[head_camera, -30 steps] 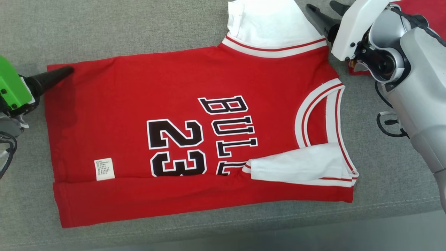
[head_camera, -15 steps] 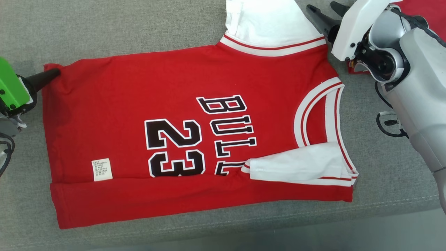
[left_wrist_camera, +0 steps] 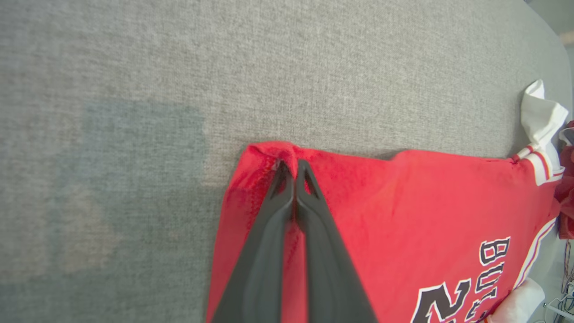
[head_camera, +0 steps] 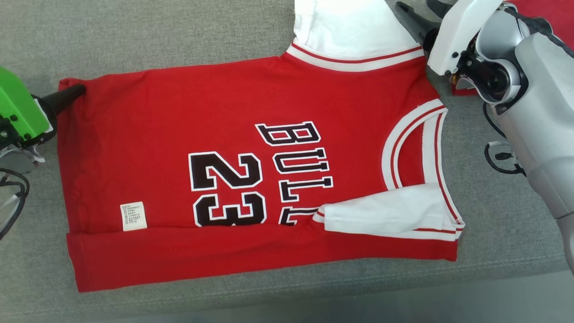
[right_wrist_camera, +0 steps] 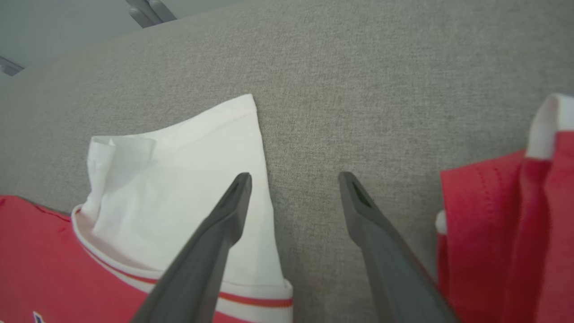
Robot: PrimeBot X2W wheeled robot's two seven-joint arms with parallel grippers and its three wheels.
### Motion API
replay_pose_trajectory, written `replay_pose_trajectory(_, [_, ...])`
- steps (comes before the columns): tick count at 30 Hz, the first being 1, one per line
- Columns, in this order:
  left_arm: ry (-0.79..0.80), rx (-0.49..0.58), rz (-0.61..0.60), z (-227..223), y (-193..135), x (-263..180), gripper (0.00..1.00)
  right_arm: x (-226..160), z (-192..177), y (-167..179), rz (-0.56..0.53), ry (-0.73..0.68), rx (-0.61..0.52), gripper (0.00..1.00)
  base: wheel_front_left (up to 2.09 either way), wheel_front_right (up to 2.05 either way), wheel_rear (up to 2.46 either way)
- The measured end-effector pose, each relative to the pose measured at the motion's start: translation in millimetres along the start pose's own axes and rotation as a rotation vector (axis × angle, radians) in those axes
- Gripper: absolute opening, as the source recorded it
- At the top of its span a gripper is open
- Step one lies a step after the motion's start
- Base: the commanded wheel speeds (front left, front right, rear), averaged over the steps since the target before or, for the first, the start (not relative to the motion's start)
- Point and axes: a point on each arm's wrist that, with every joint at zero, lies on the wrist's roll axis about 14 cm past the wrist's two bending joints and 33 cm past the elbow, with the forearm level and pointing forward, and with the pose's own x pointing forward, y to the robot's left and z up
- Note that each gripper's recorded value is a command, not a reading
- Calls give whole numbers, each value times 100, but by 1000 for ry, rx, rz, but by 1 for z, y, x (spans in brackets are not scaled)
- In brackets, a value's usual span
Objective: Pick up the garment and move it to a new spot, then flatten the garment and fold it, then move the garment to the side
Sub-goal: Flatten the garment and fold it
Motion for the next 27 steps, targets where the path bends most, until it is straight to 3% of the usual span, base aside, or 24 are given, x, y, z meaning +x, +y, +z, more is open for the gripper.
replay_pose_trajectory(12, [-7, 4, -13, -4, -4, -1, 0, 11, -10, 32, 83, 49, -15, 100, 0, 0, 0])
replay_pose_trajectory(27, [-1, 14, -36, -12, -11, 1, 0, 22, -8, 17, 49, 82, -45, 100, 0, 0, 0])
